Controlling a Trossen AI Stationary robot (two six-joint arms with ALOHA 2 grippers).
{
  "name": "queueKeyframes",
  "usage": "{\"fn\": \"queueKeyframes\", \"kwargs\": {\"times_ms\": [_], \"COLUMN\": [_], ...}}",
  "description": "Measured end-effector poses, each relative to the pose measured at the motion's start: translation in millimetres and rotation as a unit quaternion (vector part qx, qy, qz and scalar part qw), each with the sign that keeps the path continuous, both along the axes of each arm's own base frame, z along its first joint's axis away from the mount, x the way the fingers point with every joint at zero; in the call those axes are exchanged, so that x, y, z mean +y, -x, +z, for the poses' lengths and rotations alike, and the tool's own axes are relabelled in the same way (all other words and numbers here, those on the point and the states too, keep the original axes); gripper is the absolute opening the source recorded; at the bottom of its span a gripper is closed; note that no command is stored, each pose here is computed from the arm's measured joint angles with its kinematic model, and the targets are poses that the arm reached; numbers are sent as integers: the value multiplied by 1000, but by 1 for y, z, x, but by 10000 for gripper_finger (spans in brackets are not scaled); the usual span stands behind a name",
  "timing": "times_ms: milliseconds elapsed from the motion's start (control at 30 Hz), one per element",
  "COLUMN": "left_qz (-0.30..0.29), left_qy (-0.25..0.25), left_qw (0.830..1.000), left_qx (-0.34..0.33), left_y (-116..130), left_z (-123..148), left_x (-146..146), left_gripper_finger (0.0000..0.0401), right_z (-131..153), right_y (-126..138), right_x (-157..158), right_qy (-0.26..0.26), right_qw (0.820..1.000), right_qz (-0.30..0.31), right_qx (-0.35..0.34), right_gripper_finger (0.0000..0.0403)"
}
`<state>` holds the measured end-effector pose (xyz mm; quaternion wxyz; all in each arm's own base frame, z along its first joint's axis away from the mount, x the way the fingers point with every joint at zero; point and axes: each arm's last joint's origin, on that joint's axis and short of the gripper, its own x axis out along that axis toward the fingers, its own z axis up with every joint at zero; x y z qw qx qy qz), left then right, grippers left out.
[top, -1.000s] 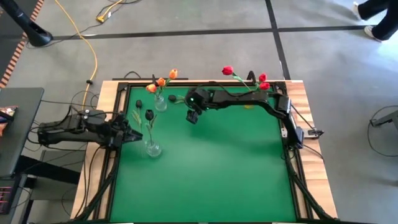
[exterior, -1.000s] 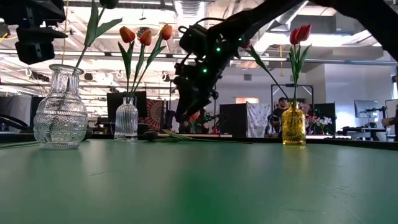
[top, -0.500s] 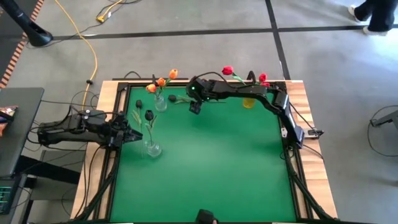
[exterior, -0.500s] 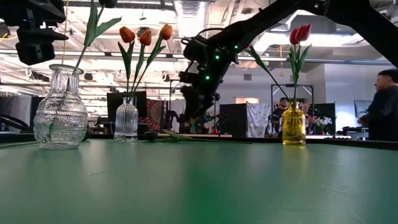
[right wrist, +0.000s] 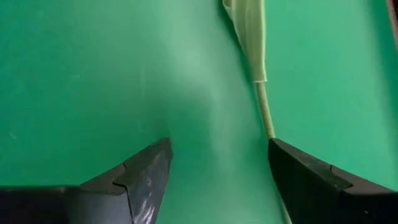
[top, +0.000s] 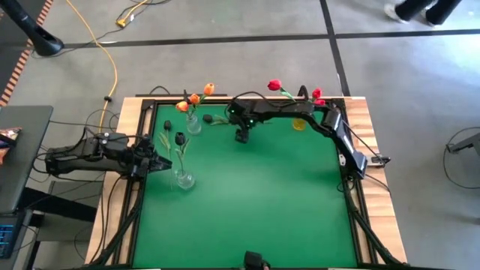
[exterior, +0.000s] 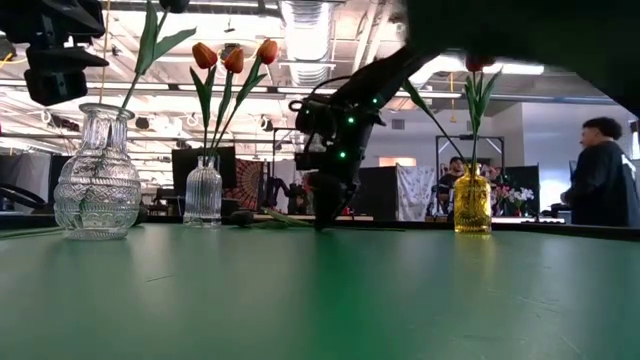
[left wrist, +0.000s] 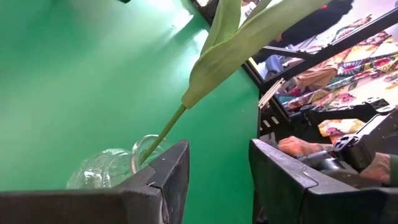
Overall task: Sort flowers into vase by color
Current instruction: Put the right black flower into the bottom transparent vase
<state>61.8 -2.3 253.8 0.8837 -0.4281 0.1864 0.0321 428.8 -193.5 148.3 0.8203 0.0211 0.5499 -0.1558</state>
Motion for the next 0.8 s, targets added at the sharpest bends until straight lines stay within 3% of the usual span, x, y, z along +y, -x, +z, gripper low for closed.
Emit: {"fn": "queueKeyframes", "kwargs": {"times_ms": [400,800], "left_qz": [-2,-4], "left_qy": [1,-2], "left_qw": [1000,1000], "left_qx": [10,12], "left_y": [1,1], "left_z": [-2,-2], "left_x": [0,0], "left_gripper_finger": [153,153], "right_z": [-2,24], "right_y": [2,-4], "right_x": [-6,-17], "right_qy": [14,29], "right_qw": [999,999], "right_qz": [36,21], "right_qx": [9,-33], "right_gripper_finger": [283,281]}}
